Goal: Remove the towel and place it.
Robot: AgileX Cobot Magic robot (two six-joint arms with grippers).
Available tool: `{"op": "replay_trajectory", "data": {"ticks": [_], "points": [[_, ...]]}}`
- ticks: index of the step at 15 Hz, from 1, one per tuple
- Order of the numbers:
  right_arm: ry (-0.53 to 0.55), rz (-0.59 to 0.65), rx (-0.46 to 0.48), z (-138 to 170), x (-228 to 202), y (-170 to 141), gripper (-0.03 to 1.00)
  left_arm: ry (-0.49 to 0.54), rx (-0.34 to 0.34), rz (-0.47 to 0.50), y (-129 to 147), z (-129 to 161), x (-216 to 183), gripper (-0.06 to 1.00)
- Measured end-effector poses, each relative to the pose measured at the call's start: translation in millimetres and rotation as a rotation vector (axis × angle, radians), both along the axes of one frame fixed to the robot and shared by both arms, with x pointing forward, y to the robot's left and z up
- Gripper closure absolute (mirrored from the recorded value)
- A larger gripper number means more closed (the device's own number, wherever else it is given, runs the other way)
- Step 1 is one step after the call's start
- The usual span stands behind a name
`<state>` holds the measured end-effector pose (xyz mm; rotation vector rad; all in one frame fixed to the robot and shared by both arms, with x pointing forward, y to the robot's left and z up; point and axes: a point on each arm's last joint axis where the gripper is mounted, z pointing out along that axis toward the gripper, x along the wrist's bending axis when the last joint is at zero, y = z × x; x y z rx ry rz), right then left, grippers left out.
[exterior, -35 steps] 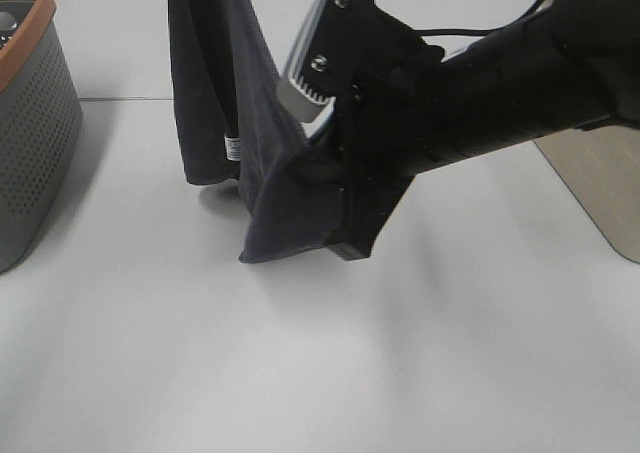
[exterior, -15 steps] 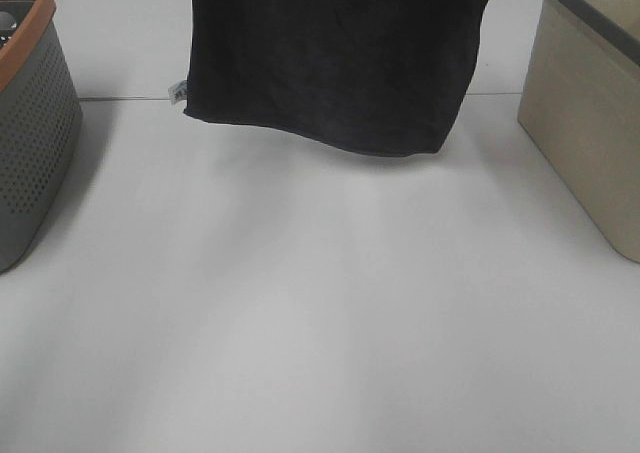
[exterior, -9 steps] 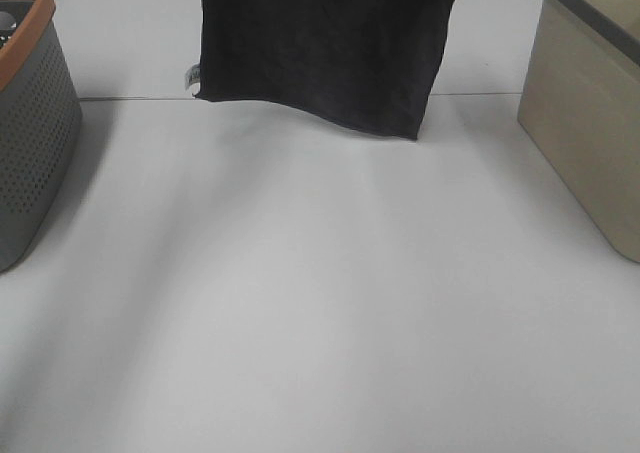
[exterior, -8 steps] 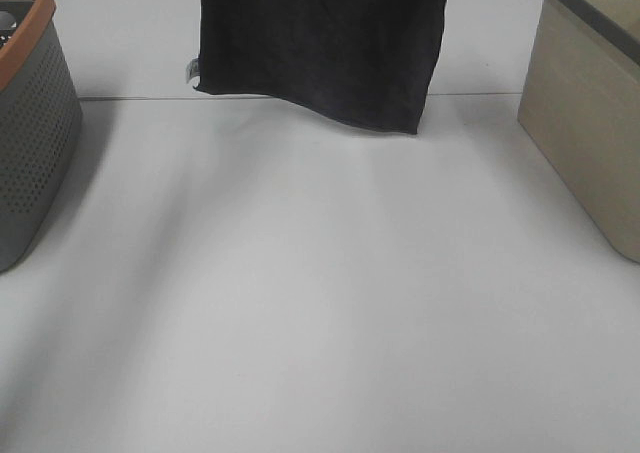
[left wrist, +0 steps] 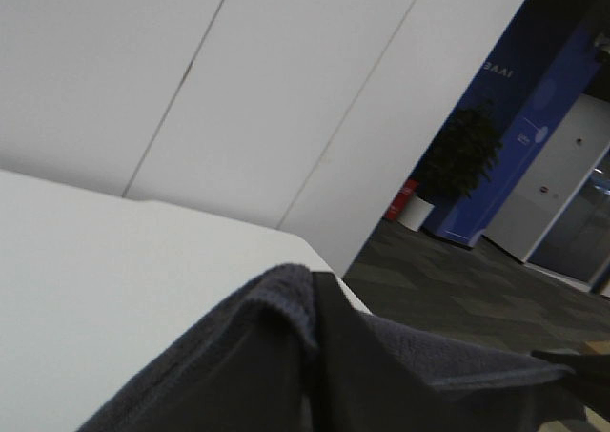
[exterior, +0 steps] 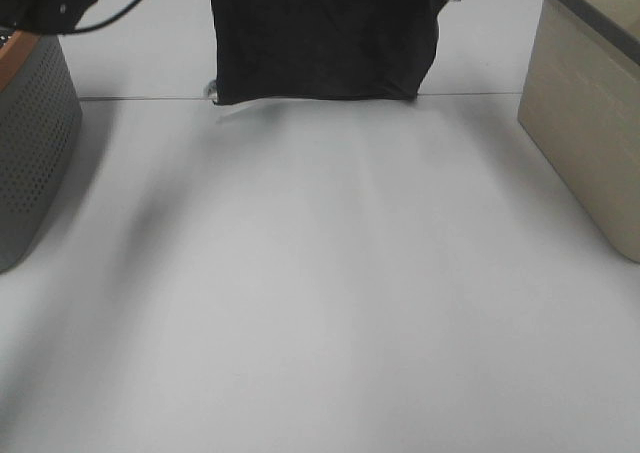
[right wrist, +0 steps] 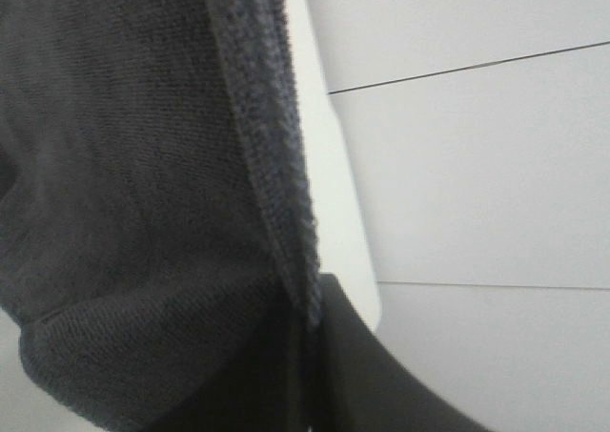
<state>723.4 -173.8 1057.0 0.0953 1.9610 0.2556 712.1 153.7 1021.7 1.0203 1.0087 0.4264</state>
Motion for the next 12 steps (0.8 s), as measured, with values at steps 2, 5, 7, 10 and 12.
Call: {"op": "replay_trajectory", "data": {"ticks": [2, 5, 7, 10, 12], "points": [[0.099, -0.02, 0.026, -18, -20, -5, 0.95, 0.048, -0.026, -0.054, 3, -42, -27, 0.94], [0.225, -0.023, 0.053, -46, -63, -15, 0.95, 0.147, -0.007, -0.116, 7, -80, -69, 0.94], [0.308, -0.036, 0.088, -70, -82, -17, 0.95, 0.194, 0.03, -0.135, 11, -91, -93, 0.94], [0.413, -0.01, 0.058, -111, -109, -21, 0.95, 0.282, 0.084, -0.179, 15, -108, -127, 0.94], [0.449, 0.014, 0.044, -128, -123, -23, 0.95, 0.339, 0.103, -0.196, 18, -120, -144, 0.94]]}}
